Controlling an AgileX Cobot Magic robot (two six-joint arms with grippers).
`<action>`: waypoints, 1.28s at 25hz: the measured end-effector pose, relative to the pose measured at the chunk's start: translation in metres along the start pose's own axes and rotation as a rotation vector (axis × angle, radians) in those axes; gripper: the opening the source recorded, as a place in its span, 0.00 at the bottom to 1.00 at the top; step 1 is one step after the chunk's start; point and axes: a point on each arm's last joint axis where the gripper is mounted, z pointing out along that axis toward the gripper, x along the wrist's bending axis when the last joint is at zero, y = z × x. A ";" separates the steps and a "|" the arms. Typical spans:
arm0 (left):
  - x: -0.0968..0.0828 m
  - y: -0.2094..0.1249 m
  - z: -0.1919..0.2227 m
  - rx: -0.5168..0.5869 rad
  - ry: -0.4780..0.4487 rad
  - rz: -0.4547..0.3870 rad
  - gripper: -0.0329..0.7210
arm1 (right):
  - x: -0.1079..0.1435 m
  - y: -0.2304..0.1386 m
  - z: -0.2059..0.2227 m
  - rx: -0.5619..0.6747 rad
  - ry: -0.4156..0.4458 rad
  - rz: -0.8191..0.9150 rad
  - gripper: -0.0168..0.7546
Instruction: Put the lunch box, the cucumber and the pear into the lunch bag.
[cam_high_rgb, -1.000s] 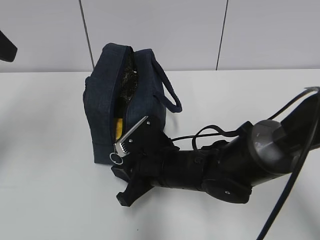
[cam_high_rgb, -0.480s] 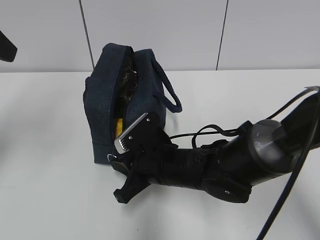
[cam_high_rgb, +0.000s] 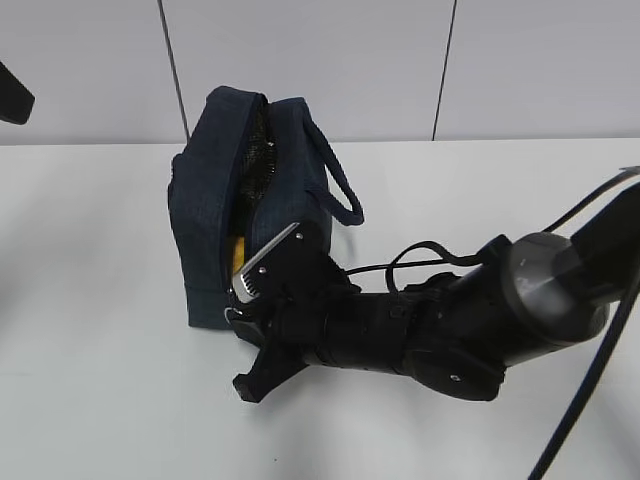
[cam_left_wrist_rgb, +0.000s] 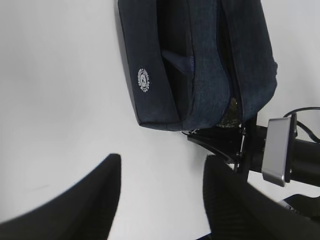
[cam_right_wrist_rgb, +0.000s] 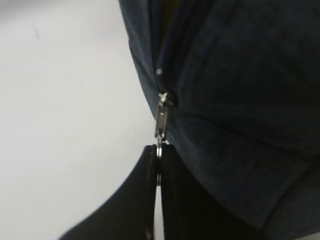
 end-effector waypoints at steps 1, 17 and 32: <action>0.000 0.000 0.000 0.000 0.000 0.000 0.55 | 0.000 0.000 -0.001 0.013 0.000 -0.008 0.00; 0.000 0.000 0.000 0.000 0.000 0.000 0.55 | 0.003 0.025 -0.024 0.003 0.028 -0.083 0.00; -0.002 0.000 0.000 -0.005 -0.024 -0.011 0.55 | -0.002 0.075 -0.071 -0.075 -0.023 -0.245 0.00</action>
